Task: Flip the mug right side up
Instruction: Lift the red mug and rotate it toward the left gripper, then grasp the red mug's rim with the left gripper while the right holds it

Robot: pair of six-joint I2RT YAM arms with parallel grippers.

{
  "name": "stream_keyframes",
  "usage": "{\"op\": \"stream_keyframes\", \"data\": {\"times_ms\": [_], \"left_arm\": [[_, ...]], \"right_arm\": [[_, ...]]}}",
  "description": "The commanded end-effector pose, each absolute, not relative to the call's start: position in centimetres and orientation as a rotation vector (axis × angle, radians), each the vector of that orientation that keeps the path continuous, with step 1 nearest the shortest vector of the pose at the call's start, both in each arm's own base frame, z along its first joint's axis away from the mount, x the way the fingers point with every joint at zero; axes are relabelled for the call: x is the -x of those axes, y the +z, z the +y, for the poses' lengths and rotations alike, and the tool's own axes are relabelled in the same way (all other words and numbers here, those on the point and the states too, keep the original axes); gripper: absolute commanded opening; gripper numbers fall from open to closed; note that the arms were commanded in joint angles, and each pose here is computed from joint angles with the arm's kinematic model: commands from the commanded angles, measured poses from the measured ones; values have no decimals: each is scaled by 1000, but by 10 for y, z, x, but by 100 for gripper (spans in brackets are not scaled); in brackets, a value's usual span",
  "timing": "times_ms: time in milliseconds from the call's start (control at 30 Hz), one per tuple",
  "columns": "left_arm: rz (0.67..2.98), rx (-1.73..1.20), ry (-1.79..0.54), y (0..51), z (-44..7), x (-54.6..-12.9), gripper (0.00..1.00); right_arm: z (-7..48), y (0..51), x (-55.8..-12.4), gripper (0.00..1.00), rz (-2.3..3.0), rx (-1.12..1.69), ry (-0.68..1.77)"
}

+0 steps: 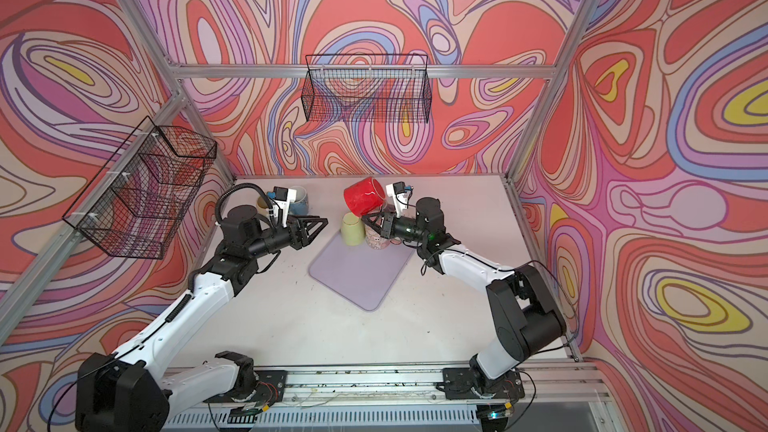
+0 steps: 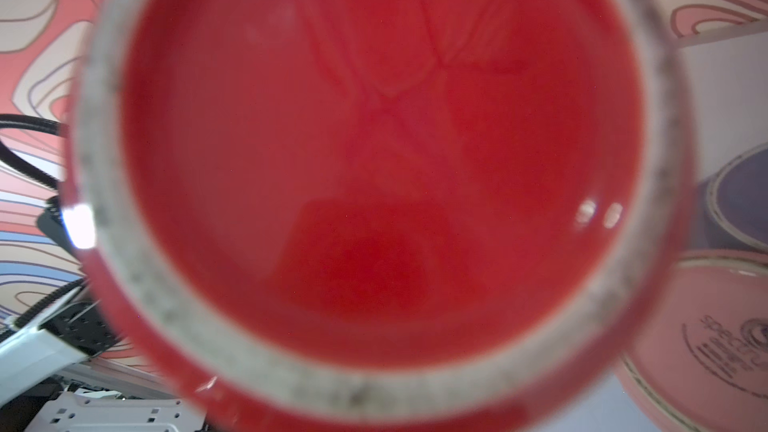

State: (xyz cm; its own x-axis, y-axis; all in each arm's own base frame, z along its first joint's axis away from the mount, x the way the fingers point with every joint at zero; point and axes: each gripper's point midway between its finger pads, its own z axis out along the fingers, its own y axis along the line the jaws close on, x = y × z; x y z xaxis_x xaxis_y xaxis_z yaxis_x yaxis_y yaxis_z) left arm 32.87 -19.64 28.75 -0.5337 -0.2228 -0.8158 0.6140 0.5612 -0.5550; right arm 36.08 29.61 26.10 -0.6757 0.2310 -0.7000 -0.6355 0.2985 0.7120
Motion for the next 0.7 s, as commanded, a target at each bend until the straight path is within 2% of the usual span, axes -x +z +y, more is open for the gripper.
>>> {"op": "stream_keyframes", "data": {"times_ms": [0,200,667], "left_arm": [[1687,-405,-1263,328,-219,-320,50],[1638,-465,-1307,339,-243,-321,50],[1522,-498,-1395,361,-265,-335,50]], "right_arm": [[299,315,-348,0,1609,488,1553],[302,330,-340,0,1559,538,1586],[308,329,-334,0,1554,570,1641]]}}
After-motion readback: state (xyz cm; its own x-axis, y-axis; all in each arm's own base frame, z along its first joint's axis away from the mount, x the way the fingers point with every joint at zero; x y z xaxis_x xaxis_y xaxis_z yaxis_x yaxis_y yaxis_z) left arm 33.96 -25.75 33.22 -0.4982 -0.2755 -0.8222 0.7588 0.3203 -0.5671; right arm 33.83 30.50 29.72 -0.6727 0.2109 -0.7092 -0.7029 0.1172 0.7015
